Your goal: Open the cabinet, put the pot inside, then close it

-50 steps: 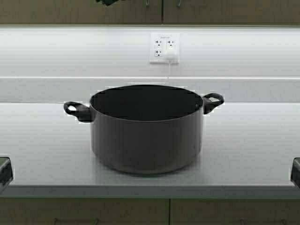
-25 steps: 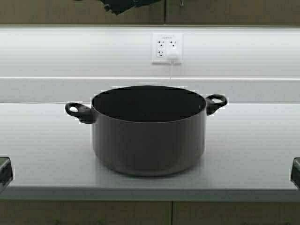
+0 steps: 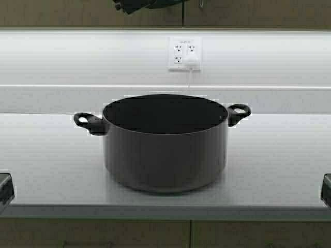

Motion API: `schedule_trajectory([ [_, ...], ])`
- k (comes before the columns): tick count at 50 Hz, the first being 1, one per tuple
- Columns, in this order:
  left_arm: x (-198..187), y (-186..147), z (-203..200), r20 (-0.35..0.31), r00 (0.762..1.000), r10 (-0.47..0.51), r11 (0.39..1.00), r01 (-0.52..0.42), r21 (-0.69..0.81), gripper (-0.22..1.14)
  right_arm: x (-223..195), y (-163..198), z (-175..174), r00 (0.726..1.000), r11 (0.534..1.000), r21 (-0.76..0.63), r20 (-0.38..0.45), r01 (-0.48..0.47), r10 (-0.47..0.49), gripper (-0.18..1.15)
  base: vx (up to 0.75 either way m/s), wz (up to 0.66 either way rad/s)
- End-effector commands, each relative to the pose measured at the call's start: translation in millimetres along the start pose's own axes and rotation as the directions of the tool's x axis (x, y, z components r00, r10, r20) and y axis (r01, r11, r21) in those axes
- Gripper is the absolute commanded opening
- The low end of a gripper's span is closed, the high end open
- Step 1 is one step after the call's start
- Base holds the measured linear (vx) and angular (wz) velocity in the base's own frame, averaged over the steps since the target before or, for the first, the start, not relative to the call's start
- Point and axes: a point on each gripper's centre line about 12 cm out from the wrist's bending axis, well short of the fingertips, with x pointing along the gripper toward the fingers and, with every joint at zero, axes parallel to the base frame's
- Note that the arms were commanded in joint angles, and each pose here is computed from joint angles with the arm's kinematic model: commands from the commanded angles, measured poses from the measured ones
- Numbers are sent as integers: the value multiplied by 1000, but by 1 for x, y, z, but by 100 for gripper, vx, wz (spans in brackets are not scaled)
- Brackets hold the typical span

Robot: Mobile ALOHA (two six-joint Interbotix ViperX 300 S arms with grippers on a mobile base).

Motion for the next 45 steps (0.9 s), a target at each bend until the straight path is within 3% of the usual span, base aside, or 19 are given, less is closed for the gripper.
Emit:
schedule_trajectory([
  [1,-25,-2,24,-18,999,-37,999,36,-30,3,-23,12,7,986,991,33,-99,-128,131,8,-2,1],
  [7,-50,6,26,-54,998,-45,999,44,-25,3,-39,14,8,969,981,37,-155,-191,195,8,0,-3],
  [20,-99,23,27,-115,992,-56,998,54,-20,3,-79,1,-5,944,970,9,-230,-243,238,8,-1,-3],
  [26,-113,33,30,-127,991,-49,999,48,-8,3,-91,-14,-9,942,973,1,-248,-232,225,8,-7,-3],
  [45,-132,73,24,-253,968,4,998,13,64,3,-103,-55,-10,922,974,-26,-331,-225,204,8,-15,-2],
])
